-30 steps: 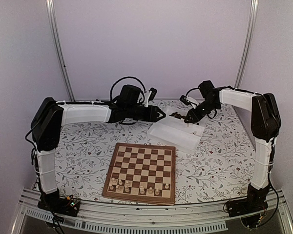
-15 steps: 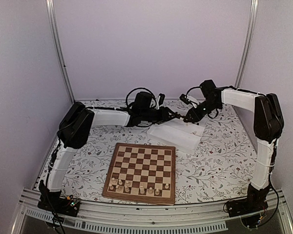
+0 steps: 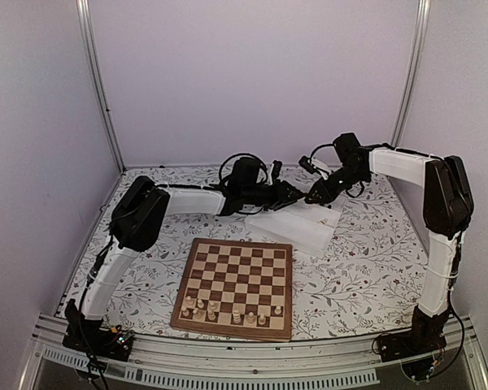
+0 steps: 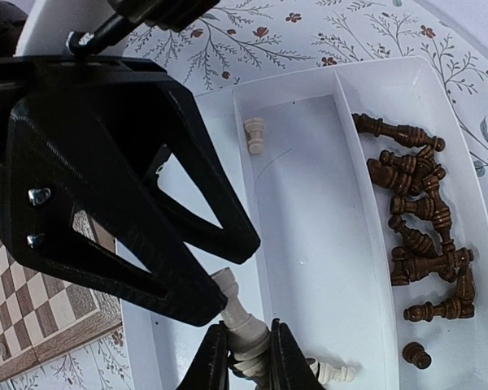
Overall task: Set up the chess pieces on the board
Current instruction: Pick up the chess piece from the storage box, then place the chess piece on the chessboard.
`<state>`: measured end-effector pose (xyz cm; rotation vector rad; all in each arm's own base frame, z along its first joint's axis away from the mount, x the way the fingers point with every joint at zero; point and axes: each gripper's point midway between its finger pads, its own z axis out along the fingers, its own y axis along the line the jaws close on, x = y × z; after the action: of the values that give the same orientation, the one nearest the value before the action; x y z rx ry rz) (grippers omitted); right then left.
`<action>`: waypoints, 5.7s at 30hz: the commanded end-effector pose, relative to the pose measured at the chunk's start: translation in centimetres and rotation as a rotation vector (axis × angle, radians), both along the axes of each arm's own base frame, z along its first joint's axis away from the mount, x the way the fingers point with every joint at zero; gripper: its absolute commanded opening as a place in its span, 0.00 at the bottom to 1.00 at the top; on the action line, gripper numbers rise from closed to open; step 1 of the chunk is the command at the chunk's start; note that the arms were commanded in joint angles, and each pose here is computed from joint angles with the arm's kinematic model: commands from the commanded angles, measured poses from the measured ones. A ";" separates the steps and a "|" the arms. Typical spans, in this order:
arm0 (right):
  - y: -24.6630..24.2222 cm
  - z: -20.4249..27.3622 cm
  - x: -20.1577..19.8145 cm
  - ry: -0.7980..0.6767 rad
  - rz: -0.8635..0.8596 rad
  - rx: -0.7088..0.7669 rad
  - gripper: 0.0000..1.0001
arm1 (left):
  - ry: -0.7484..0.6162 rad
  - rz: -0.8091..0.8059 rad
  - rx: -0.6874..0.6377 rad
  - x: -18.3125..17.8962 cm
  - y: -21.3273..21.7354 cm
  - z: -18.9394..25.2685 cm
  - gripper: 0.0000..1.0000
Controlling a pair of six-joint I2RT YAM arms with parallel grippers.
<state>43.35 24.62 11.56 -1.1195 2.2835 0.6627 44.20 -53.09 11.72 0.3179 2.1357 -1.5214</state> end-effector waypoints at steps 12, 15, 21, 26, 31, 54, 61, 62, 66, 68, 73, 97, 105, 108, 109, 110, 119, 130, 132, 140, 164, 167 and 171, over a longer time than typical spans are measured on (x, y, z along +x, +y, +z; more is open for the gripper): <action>0.5 1.5 -0.7 -0.032 0.030 0.026 0.12 | 0.012 -0.073 -0.108 -1.2 -2.3 1.2 0.18; 0.4 1.6 -0.7 -0.036 0.028 0.022 0.13 | 0.020 -0.080 -0.122 -1.3 -2.5 1.0 0.12; -1.3 1.7 -0.2 -0.018 -0.013 0.041 0.39 | 0.008 -0.075 -0.143 -1.0 -2.5 1.5 0.04; -2.4 0.2 -1.1 -0.017 0.013 -0.005 0.45 | -0.001 -0.070 -0.158 -0.8 -2.4 2.2 0.03; -2.0 0.0 -1.3 -0.020 0.026 0.021 0.43 | 0.007 -0.079 -0.167 -1.0 -2.4 2.3 0.01; -3.8 -1.0 0.0 0.000 -0.019 0.063 0.05 | -0.092 -0.032 -0.138 1.0 0.7 6.6 0.00; -4.5 -1.7 0.1 0.010 -0.032 0.064 0.05 | -0.175 -0.011 -0.018 0.3 3.9 8.7 0.00; -4.4 -1.8 0.1 0.012 -0.031 0.066 0.05 | -0.186 -0.026 0.013 -0.3 4.1 8.7 0.00; -4.5 -2.1 0.3 0.010 -0.032 0.058 0.05 | -0.271 -0.115 0.214 -4.6 4.9 7.8 0.02; -4.6 -2.3 0.4 0.010 -0.036 0.054 0.05 | -0.314 -0.159 0.346 -7.4 5.7 7.0 0.03; -4.6 -2.3 0.5 0.012 -0.039 0.057 0.06 | -0.461 -0.282 0.646 -15.7 7.8 6.0 0.03; -5.0 -3.3 0.3 0.006 -0.045 0.026 0.06 | -0.645 -0.742 1.007 -35.0 7.9 -2.7 0.02; -5.0 -3.2 0.2 0.006 -0.044 0.028 0.06 | -0.645 -0.781 1.009 -36.2 7.1 -3.6 0.02; -5.0 -3.2 0.2 0.004 -0.043 0.027 0.06 | -0.638 -0.797 1.010 -36.6 7.0 -4.1 0.03; -5.0 -3.2 0.3 0.004 -0.044 0.028 0.06 | -0.638 -0.802 1.011 -36.8 6.9 -4.2 0.03; -5.0 -3.1 0.3 0.002 -0.044 0.028 0.07 | -0.637 -0.805 1.011 -36.9 6.9 -4.4 0.03; -4.9 -3.1 0.2 0.004 -0.041 0.032 0.07 | -0.632 -0.810 1.040 -36.8 6.9 -5.3 0.05; -4.9 -3.2 0.1 0.009 -0.039 0.034 0.07 | -0.632 -0.800 1.063 -36.5 6.9 -5.8 0.15; -4.9 -3.1 0.1 0.008 -0.040 0.035 0.07 | -0.630 -0.800 1.063 -36.5 6.9 -5.9 0.18; -4.8 -3.0 0.1 0.012 -0.039 0.044 0.07 | -0.643 -0.770 1.032 -36.3 6.3 -4.4 0.29; -1.5 11.7 -4.0 0.122 0.144 0.618 0.07 | -0.697 0.031 0.089 -10.9 3.2 16.6 0.42; -1.5 12.8 -4.5 0.146 0.164 0.679 0.07 | -0.687 0.035 -0.067 -10.1 2.7 16.7 0.44; -1.4 13.6 -5.0 0.176 0.176 0.723 0.07 | -0.688 -0.002 -0.145 -9.5 1.0 16.0 0.44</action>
<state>39.82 22.91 21.61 -0.9134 1.9265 1.4193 35.25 -50.20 25.60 0.6804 1.6516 -1.1068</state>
